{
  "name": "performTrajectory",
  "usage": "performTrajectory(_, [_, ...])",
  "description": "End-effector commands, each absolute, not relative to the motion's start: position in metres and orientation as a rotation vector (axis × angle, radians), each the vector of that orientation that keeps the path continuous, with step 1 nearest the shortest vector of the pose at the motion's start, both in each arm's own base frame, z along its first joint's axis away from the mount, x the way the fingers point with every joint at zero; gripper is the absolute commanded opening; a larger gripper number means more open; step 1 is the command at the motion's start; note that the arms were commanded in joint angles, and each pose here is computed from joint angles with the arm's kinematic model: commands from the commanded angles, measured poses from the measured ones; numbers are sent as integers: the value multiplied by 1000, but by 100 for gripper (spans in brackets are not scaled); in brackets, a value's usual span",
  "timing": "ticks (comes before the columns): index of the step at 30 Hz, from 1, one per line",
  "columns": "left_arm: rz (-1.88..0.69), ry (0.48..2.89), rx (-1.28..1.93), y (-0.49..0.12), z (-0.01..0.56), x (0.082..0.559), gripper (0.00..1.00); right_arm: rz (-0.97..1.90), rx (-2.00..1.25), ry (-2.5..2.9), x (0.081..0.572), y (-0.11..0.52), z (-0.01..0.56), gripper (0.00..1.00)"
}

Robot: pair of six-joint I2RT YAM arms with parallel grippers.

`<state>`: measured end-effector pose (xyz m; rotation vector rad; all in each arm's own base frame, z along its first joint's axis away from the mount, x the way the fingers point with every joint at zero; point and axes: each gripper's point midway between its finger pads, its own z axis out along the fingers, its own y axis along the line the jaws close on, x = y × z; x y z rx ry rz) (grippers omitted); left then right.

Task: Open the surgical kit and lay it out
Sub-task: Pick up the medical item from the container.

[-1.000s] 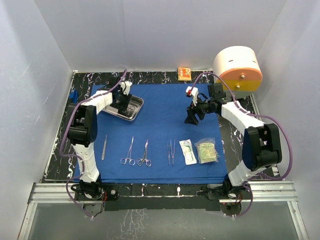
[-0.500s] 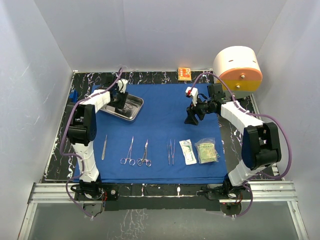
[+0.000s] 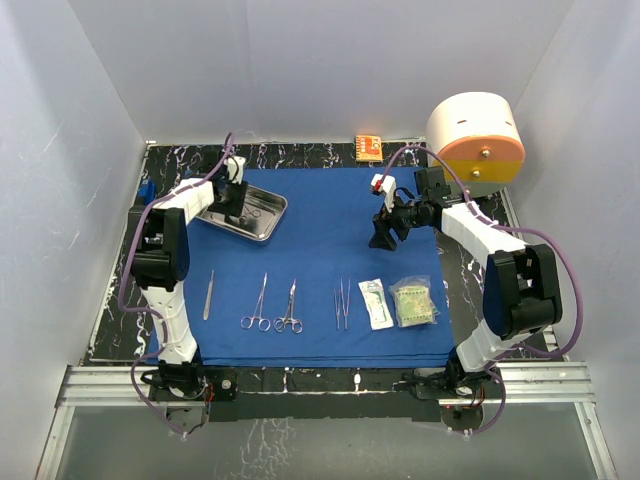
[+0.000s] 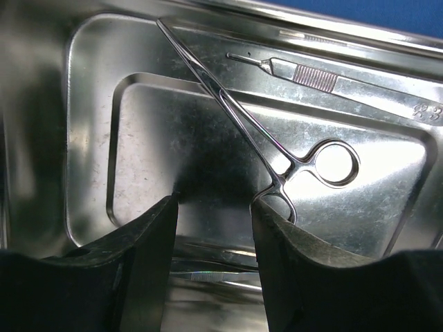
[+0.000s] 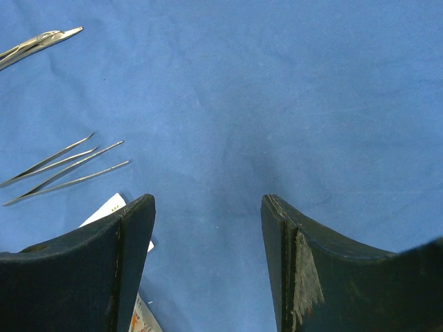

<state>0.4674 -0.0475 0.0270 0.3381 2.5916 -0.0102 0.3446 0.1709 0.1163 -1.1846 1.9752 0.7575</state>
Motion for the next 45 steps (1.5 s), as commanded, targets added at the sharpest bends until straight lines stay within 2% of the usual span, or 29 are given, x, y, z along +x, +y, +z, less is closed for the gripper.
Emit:
performTrajectory(1, [-57, 2471, 283, -52, 76, 484, 46, 758, -1175, 1941, 351, 173, 122, 61])
performTrajectory(12, [-87, 2461, 190, -58, 72, 523, 47, 755, -1171, 1945, 351, 173, 122, 60])
performTrajectory(23, [-67, 2474, 188, -57, 48, 542, 40, 745, -1168, 1952, 350, 171, 121, 60])
performTrajectory(36, [-11, 2530, 240, -49, 15, 536, 32, 740, -1166, 1958, 350, 169, 119, 60])
performTrajectory(45, [-46, 2624, 211, -51, -13, 507, 22, 732, -1165, 1962, 351, 168, 118, 60])
